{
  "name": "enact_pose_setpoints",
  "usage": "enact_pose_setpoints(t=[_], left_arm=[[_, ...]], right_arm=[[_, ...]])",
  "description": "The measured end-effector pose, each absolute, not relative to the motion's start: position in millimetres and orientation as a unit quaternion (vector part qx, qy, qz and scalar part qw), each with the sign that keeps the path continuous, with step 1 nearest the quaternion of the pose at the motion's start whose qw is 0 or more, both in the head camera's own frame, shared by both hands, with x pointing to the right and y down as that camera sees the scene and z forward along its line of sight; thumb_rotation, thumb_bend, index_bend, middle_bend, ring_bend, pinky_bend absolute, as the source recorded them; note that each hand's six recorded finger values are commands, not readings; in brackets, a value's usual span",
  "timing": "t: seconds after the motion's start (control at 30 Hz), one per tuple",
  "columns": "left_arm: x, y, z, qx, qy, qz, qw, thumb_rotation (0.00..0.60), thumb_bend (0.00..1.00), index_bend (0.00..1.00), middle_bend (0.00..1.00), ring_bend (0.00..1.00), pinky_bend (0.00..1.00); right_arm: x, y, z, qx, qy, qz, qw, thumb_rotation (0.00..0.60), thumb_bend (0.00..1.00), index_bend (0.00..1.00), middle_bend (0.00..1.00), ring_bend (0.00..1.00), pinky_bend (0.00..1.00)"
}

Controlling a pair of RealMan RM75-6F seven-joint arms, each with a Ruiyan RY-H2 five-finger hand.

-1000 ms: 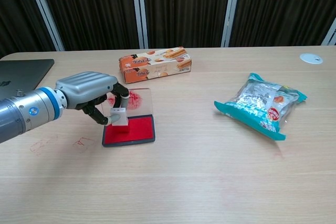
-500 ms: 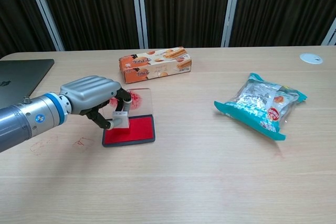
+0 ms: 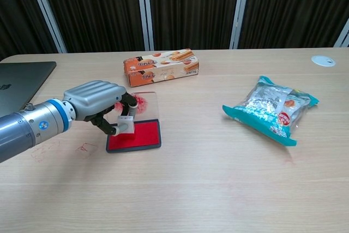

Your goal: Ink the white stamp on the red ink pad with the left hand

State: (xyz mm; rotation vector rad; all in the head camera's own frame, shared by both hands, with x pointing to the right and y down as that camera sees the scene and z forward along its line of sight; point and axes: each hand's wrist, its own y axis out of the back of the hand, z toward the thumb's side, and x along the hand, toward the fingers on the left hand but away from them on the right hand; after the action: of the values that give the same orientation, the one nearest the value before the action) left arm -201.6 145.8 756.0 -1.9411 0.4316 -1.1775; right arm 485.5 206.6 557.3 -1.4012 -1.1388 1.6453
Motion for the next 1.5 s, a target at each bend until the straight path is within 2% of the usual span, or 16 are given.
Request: enact_pose_setpoints(t=[0.3, 0.6, 0.83, 1.13, 1.5], left_arm=[[-202.3, 143.2, 749.3, -0.767, 0.178, -0.458, 0.412, 0.6, 0.46, 0.57, 0.55, 0.9, 0.92], [-203.9, 132.7, 727.5, -0.771, 0.202, -0.441, 0.412, 0.6, 0.46, 0.57, 0.55, 0.9, 0.92], [-231.9, 124.6, 709.9, -0.764, 0.211, -0.449, 0.412, 0.6, 0.46, 0.57, 0.55, 0.9, 0.92], [-273.0, 142.2, 722.6, -0.753, 0.19, -0.481, 0.407, 0.6, 0.46, 0.57, 0.55, 0.89, 0.92], [-280.7, 150.2, 734.5, -0.752, 0.185, -0.484, 0.407, 0.6, 0.46, 0.56, 0.55, 0.89, 0.91]], right_arm=[[484.7, 206.8, 555.5, -0.539, -0.44, 0.631, 0.343, 0.6, 0.0, 0.0, 0.0, 0.0, 0.0], [483.3, 206.9, 554.2, -0.541, -0.441, 0.628, 0.345, 0.6, 0.0, 0.0, 0.0, 0.0, 0.0], [481.6, 207.2, 552.2, -0.543, -0.442, 0.625, 0.346, 0.6, 0.0, 0.0, 0.0, 0.0, 0.0], [479.0, 207.6, 551.5, -0.546, -0.441, 0.622, 0.347, 0.6, 0.0, 0.0, 0.0, 0.0, 0.0], [478.8, 207.7, 551.9, -0.545, -0.44, 0.623, 0.347, 0.6, 0.0, 0.0, 0.0, 0.0, 0.0]])
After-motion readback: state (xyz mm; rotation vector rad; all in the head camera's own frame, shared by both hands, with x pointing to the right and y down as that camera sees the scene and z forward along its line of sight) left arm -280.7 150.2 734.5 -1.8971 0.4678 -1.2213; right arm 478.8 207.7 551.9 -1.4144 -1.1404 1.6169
